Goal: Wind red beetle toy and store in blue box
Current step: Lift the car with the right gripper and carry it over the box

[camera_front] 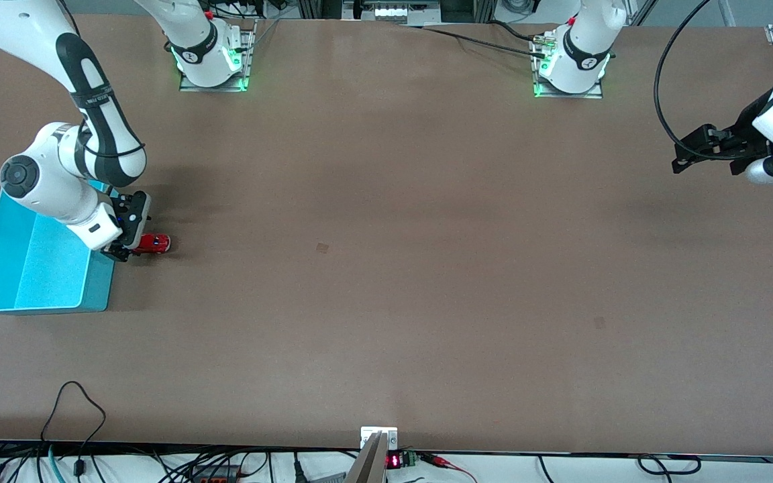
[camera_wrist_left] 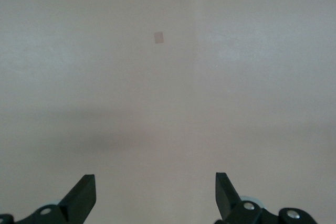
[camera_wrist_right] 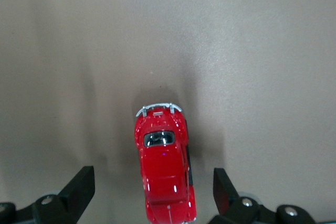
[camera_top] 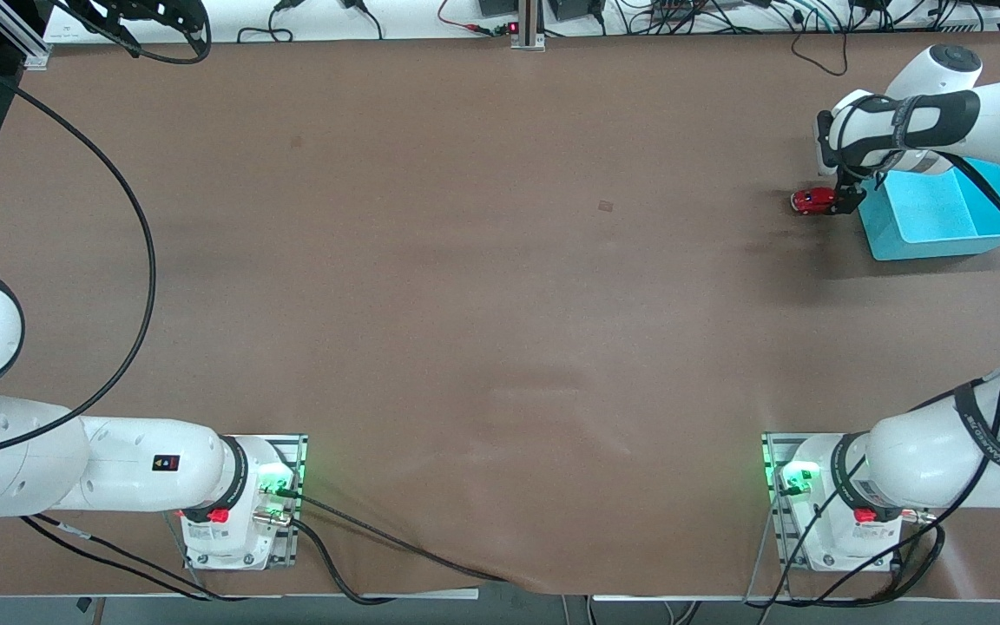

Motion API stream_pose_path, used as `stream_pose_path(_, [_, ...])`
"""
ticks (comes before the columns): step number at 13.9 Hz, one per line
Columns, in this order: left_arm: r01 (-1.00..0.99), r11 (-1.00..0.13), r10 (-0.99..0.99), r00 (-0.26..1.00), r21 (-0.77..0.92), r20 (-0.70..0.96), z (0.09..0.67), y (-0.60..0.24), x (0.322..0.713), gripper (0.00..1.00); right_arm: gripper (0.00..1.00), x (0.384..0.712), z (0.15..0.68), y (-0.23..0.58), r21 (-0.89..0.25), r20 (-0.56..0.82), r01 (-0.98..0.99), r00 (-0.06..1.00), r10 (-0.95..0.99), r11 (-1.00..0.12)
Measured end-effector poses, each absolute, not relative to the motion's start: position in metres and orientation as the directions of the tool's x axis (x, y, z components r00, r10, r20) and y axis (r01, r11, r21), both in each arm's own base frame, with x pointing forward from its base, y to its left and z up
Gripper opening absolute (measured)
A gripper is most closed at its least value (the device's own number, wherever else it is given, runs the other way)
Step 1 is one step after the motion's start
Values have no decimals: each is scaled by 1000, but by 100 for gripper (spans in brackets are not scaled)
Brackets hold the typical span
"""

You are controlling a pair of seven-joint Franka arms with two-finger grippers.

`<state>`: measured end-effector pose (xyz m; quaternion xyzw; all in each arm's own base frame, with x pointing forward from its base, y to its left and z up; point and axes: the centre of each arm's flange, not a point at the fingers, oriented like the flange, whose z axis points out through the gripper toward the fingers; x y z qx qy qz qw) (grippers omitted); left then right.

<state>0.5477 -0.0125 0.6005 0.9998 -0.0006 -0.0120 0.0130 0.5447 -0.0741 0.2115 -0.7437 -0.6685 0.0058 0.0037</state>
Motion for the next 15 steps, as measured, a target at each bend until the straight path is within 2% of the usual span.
stream_pose_path(8, [-7, -1000, -8, 1000, 26, -25, 600, -16, 548, 100, 100, 542, 189, -75, 21, -15, 994, 105, 994, -105])
stream_pose_path(10, [-7, -1000, -8, 1000, 26, -25, 600, -16, 548, 100, 96, 540, 182, -74, 8, -16, 995, 103, 995, -102])
stream_pose_path(14, [-10, -1000, -11, 1000, 26, -25, 600, -18, 548, 100, 52, 543, 182, -71, 14, -15, 995, 95, 995, -95])
stream_pose_path(15, [-10, -1000, -11, 1000, 26, -25, 600, -18, 548, 100, 48, 543, 183, -69, 15, -14, 996, 93, 996, -92])
